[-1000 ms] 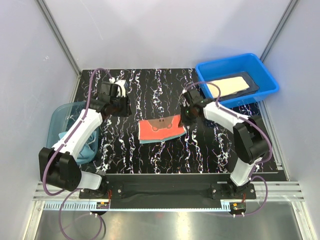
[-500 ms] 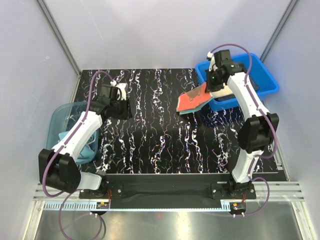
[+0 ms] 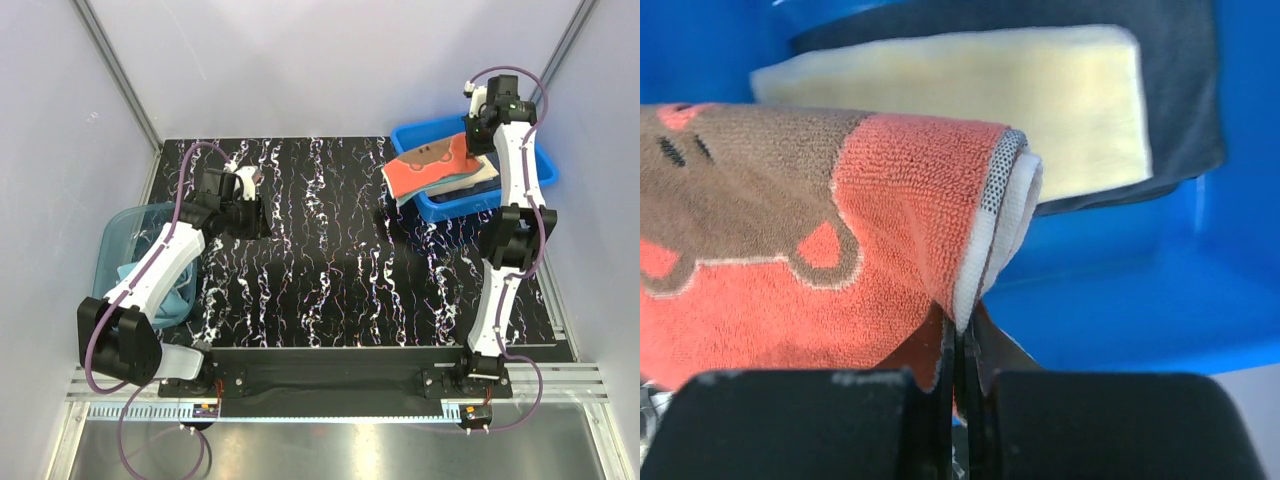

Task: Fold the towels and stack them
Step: Neatly place the folded towel into the bin

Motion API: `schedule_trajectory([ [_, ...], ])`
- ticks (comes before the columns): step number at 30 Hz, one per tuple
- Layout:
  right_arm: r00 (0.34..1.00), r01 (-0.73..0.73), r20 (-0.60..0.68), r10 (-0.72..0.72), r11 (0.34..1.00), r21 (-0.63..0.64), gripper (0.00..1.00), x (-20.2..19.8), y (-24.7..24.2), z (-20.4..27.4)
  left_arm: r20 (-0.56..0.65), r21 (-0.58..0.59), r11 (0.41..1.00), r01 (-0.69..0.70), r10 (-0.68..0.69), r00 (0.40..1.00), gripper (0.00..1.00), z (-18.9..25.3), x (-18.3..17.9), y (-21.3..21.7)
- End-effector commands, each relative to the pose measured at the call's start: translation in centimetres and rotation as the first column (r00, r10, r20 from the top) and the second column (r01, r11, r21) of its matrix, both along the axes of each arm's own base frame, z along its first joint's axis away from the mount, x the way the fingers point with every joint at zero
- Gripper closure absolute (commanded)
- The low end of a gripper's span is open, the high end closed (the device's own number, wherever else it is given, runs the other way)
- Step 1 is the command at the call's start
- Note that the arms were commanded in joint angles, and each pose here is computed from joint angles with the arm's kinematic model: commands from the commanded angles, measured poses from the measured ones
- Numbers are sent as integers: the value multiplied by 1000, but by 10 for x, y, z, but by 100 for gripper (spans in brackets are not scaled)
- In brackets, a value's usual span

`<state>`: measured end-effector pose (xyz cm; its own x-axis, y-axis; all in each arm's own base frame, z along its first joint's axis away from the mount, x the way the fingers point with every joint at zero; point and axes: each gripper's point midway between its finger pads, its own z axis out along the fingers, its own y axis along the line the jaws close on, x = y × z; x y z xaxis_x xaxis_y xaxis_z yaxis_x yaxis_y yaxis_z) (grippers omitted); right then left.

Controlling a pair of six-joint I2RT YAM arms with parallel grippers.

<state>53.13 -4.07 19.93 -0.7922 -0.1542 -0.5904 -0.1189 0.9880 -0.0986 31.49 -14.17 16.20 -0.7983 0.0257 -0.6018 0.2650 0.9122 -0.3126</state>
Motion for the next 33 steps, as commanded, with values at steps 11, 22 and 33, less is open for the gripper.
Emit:
schedule_trajectory([
  [11,981,-25,186,55,986,-162,100,74,-65,-13,49,-33,999,40,-39,998,57,16,12,-10],
  [22,972,41,236,-3,987,-156,98,105,-114,-55,101,-9,1000,10,-9,995,55,31,15,-9],
  [33,931,123,355,-80,988,-99,0,86,-92,24,380,23,944,-329,296,876,48,90,46,48],
])
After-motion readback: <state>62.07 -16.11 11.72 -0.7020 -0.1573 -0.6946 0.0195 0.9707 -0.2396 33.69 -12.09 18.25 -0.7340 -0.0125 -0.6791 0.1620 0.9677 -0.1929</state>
